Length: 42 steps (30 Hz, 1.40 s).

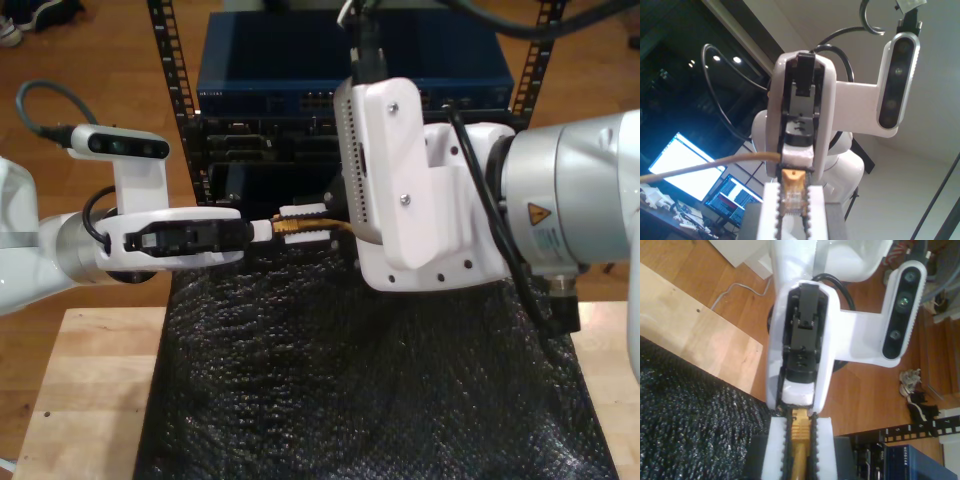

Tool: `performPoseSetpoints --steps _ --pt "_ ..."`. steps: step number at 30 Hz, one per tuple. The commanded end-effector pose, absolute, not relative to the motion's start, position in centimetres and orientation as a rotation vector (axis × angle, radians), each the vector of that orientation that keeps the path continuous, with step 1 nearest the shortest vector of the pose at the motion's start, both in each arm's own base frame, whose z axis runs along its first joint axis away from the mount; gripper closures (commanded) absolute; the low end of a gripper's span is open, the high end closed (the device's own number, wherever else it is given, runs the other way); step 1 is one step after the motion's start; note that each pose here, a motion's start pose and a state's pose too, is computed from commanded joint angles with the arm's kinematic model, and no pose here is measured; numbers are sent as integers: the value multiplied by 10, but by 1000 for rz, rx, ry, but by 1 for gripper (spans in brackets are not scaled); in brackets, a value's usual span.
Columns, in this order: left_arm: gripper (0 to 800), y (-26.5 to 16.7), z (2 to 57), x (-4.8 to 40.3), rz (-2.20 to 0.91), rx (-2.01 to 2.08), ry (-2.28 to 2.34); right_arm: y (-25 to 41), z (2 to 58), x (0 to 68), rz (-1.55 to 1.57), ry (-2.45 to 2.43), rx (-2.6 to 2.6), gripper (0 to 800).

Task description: Grab the cable and plug it in

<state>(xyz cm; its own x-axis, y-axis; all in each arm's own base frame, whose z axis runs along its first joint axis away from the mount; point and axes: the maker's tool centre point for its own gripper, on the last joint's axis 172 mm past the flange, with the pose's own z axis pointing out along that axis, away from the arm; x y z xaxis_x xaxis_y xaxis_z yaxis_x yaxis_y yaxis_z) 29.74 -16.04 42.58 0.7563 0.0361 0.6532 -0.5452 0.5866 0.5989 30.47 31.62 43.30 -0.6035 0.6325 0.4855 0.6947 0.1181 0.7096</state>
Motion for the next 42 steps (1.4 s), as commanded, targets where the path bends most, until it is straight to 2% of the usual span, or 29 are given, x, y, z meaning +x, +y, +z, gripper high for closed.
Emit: performPoseSetpoints --steps 5,7,8,11,12,17,25,42 --pt "772 -160 426 297 367 888 -641 316 435 304 -1527 -2300 -1366 768" --pt "736 -160 426 297 365 887 -642 316 435 304 -1527 -2300 -1366 773" --pt "683 -160 427 296 363 882 -643 316 435 304 -1527 -2300 -1366 776" --pt "361 -157 431 292 357 859 -644 316 436 304 -1529 -2298 -1366 786" --pt "285 -157 432 292 358 855 -642 316 436 304 -1529 -2298 -1365 789" --pt "98 -157 436 299 392 843 -627 316 436 304 -1529 -2292 -1368 797" --pt "13 -163 424 313 427 915 -621 316 436 305 -1527 -2273 -1379 797" --pt "10 -161 418 324 473 980 -622 294 432 328 -1525 -2208 -1513 798"
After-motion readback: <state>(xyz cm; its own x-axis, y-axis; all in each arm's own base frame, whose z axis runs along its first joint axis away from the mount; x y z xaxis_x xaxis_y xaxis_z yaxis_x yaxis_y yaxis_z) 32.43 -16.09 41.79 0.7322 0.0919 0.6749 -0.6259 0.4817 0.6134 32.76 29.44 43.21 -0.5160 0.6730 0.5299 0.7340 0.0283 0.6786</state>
